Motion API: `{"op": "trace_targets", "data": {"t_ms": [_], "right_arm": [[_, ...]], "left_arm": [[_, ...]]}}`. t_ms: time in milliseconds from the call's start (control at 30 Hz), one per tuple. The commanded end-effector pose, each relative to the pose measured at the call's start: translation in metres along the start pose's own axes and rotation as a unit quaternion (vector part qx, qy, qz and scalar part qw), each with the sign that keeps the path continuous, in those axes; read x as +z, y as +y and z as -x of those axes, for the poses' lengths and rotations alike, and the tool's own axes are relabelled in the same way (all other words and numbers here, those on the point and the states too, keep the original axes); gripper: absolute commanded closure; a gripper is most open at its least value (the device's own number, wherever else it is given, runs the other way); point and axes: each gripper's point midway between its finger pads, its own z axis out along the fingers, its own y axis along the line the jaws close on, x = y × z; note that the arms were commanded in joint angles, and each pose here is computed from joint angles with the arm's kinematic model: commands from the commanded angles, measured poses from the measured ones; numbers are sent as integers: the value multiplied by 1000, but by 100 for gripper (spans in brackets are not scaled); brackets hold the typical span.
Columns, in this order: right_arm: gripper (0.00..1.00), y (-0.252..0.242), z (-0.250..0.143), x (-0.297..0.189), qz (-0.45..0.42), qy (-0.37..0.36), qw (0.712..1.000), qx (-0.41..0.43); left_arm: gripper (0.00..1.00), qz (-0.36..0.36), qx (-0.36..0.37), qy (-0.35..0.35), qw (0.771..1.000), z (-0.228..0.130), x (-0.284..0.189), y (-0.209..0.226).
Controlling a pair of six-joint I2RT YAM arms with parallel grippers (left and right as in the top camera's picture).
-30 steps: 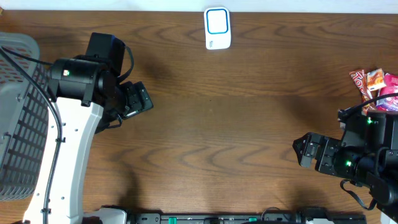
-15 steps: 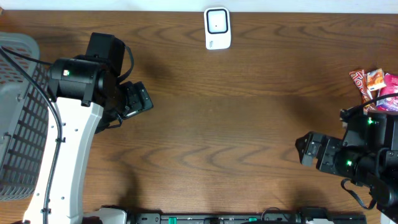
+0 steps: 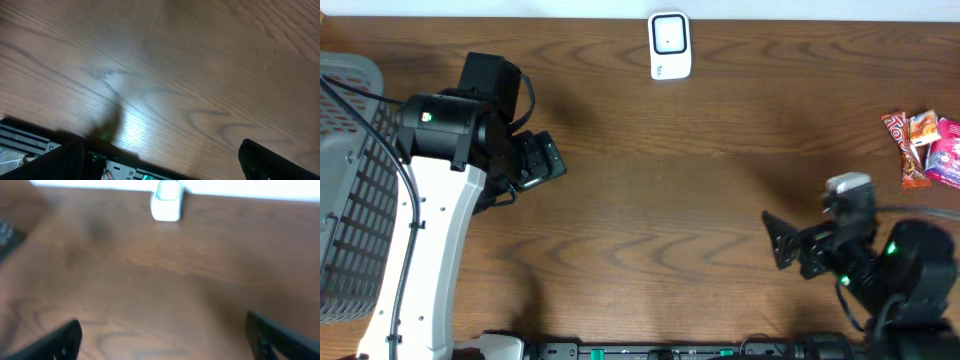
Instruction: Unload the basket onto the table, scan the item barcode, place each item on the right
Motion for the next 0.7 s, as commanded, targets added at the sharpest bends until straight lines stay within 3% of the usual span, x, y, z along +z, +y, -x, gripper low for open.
{"op": "trace_targets", "data": {"t_ms": [0, 167, 300, 433, 667], "right_arm": [[1, 15, -15, 10, 37, -60, 992, -100], [1, 10, -14, 17, 12, -193, 970, -149], [1, 8, -15, 20, -2, -260, 950, -172], [1, 1, -20, 24, -20, -299, 938, -175], [1, -22, -36, 33, -63, -304, 943, -116]], "left_arm": [[2, 9, -1, -3, 1000, 2, 0, 3], [2, 9, -1, -3, 1000, 2, 0, 3], [2, 9, -1, -3, 1000, 2, 0, 3], [2, 9, -1, -3, 1000, 2, 0, 3], [2, 9, -1, -3, 1000, 2, 0, 3]]}}
